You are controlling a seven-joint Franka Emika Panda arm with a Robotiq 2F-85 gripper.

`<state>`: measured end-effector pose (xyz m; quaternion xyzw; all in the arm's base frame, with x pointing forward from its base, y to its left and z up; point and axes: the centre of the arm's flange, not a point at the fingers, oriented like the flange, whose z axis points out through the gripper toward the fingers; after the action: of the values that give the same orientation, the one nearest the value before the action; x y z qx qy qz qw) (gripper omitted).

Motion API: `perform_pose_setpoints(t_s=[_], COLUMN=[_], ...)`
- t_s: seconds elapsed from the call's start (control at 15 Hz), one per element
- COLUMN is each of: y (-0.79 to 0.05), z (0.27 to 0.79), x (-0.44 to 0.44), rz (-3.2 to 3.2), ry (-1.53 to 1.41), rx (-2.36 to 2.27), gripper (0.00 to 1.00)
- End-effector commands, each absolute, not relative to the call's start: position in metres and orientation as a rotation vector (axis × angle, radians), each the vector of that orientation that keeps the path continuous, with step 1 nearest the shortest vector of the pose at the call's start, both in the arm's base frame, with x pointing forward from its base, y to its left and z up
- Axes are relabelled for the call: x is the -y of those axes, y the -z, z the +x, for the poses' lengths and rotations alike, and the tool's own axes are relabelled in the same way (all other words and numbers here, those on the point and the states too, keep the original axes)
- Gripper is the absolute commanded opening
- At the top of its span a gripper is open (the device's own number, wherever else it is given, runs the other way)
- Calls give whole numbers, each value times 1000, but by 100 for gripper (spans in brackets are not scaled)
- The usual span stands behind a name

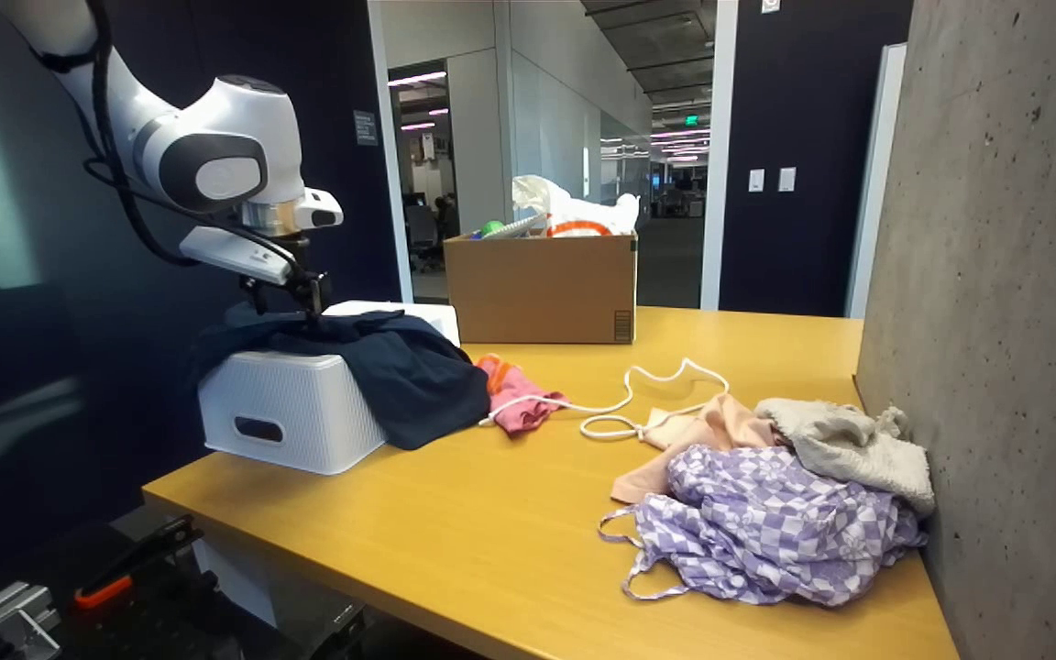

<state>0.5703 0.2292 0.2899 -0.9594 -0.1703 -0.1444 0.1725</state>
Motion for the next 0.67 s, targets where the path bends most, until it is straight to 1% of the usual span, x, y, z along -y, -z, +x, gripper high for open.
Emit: perform_pose_setpoints(t_s=[0.0,0.47,0.53,0.6], y=[-295,-302,-307,-315], z=[575,569,568,567], x=[-235,-239,-238,-237], rz=[-2685,-2676,-2685,-2691], ry=[443,435,439,445], rx=[516,511,510,503], gripper=[58,5,0,0])
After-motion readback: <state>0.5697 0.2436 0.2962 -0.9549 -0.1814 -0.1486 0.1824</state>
